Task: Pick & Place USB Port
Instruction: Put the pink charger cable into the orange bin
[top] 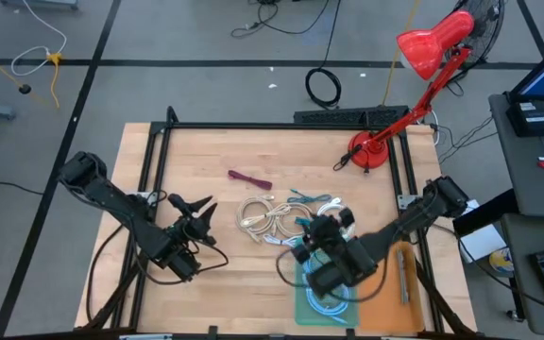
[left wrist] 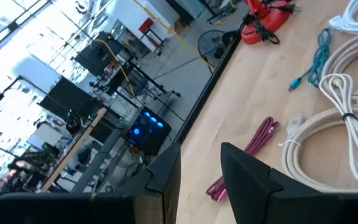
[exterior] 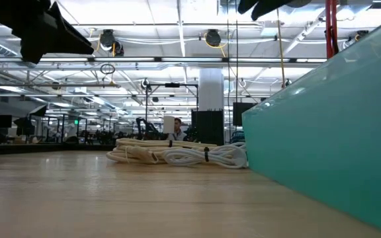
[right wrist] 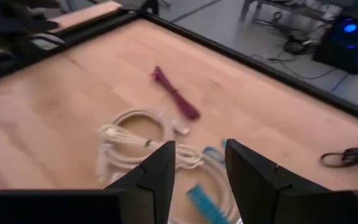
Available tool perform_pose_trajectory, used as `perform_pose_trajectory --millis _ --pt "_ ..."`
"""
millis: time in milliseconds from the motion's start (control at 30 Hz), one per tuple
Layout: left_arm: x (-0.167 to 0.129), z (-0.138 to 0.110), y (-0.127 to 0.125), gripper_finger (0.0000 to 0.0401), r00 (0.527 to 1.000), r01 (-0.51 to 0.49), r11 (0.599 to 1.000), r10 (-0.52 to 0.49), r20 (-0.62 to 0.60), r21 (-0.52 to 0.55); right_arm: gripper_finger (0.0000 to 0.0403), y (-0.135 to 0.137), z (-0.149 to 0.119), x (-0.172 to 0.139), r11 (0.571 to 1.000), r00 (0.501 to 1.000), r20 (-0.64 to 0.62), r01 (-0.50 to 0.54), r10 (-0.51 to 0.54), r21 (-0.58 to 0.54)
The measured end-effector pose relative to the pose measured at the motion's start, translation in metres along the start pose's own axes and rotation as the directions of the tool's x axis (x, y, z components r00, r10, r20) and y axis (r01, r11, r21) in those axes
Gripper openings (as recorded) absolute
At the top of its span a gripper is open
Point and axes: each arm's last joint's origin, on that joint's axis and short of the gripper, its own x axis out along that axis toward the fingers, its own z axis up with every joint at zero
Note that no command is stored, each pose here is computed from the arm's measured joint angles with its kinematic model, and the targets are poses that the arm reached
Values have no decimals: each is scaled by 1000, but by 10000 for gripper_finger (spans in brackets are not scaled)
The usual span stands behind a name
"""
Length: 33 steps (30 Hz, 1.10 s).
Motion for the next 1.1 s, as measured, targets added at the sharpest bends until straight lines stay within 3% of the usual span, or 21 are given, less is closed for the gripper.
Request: perform_pose_trajectory --millis 367,467,567,667,867,1100 --pt "9 6 -9 118 992 77 993 -86 -94 -94 130 -27 40 81 974 974 -127 165 -186 -157" --pt "8 7 -13 118 985 119 987 -132 -113 -111 130 -35 54 108 969 970 -156 158 -189 -190" --pt "7 8 -16 118 975 164 978 -180 -130 -127 130 -40 71 135 977 975 -192 78 -117 -196" --pt "2 8 -18 118 966 198 971 -217 -138 -137 130 -42 86 165 982 984 -175 -62 31 -176" --pt "-19 5 -22 118 949 279 948 -296 -105 -154 130 -60 105 213 921 925 -117 -374 361 -112" --pt "-38 2 -24 118 940 327 932 -338 -47 -155 130 -81 101 261 902 899 -145 -425 412 -74"
